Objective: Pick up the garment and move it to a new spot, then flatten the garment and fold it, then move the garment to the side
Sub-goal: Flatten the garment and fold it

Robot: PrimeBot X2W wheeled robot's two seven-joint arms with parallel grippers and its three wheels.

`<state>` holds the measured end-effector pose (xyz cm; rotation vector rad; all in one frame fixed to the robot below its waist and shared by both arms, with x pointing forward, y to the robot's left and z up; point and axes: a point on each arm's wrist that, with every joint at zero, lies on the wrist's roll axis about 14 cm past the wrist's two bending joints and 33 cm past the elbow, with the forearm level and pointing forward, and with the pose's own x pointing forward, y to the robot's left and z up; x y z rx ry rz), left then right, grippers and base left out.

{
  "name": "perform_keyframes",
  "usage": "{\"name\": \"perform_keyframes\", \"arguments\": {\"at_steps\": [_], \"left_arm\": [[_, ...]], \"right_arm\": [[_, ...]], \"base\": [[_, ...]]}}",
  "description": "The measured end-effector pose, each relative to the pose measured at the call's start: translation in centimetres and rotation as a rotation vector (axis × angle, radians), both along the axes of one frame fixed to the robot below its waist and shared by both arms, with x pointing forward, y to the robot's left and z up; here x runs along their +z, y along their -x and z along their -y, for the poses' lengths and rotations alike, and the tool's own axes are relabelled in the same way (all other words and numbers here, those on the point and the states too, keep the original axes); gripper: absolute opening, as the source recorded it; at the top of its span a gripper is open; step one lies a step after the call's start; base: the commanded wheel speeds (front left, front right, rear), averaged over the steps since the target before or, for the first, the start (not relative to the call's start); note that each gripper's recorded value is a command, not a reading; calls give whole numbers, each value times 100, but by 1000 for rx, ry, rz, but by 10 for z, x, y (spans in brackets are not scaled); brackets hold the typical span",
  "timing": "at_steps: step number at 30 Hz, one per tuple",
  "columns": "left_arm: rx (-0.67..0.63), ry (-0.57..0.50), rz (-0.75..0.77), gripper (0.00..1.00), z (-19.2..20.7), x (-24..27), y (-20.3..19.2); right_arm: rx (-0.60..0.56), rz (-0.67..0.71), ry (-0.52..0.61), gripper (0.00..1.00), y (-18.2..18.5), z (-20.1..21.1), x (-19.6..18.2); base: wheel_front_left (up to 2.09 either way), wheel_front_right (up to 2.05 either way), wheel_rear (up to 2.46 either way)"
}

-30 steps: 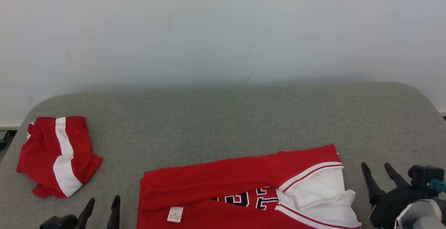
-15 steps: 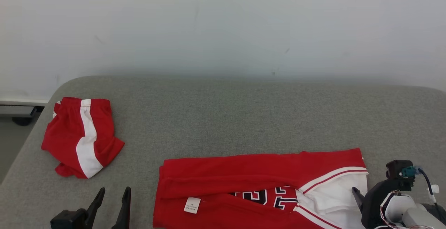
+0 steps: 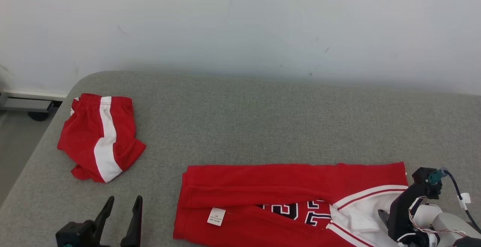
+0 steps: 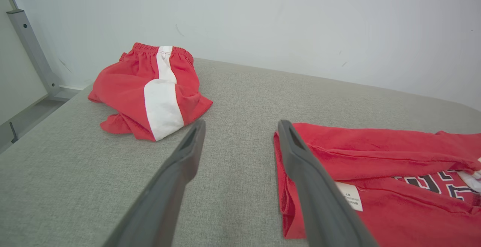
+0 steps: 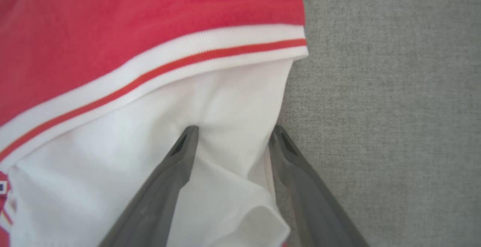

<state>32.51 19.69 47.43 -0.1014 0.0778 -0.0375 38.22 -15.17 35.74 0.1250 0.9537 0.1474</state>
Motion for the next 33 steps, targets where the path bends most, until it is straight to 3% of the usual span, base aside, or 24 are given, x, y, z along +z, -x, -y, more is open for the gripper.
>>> {"name": "perform_keyframes", "arguments": {"at_steps": [1,2,3,4,16,25,33], "left_arm": [[3,1,5,100,-1,2,-1],[6,1,8,100,-2,3,-1],[8,1,9,100,-2,3,-1],[10,1,9,100,-3,3,-1],[9,-2,9,100,-3,3,-6],[-33,5,-1,100,12,-1,-12],[-73,14,-1,100,27,-1,-19]], "right_arm": [[4,-20,0,100,2,-1,-2],[13,-30,0,94,2,-2,-2],[17,-36,0,36,2,-2,-2],[32,-50,-8,0,2,-5,-1],[20,-36,-40,0,0,-3,3],[-105,53,81,0,-9,74,19],[-155,115,128,0,-12,106,34]], "base": [[0,0,0],[0,0,0],[0,0,0],[0,0,0],[0,0,0],[0,0,0],[0,0,0]]}}
